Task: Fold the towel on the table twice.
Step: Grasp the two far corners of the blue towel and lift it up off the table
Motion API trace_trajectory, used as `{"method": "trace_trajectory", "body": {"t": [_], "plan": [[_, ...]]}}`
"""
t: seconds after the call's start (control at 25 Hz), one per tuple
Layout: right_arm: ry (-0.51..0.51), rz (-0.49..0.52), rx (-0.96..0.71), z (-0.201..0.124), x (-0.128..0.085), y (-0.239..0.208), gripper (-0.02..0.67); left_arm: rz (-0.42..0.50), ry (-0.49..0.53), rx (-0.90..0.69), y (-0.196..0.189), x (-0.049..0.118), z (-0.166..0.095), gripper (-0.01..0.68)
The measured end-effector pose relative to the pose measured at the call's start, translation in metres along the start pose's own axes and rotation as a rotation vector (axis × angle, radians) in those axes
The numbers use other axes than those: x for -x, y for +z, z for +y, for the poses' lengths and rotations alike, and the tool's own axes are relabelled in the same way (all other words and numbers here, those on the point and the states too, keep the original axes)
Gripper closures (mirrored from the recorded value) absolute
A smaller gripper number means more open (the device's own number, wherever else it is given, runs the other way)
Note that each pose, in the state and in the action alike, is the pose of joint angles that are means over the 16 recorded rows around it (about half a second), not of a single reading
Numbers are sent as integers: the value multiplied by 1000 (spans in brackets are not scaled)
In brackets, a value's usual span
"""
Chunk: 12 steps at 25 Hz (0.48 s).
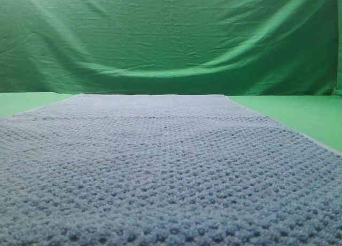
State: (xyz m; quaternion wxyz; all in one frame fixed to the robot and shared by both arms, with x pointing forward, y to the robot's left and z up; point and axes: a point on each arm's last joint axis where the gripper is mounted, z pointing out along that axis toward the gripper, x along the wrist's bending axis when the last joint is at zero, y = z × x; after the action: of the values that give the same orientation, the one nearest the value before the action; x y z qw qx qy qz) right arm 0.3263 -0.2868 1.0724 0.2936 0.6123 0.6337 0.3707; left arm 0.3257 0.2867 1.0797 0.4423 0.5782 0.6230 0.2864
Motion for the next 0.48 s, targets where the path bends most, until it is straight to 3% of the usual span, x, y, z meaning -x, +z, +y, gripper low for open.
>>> {"method": "trace_trajectory", "body": {"t": [0.48], "plan": [[-144,86,-368,59,-39,78,649,-44,105,-426,84,30,40,673]]}}
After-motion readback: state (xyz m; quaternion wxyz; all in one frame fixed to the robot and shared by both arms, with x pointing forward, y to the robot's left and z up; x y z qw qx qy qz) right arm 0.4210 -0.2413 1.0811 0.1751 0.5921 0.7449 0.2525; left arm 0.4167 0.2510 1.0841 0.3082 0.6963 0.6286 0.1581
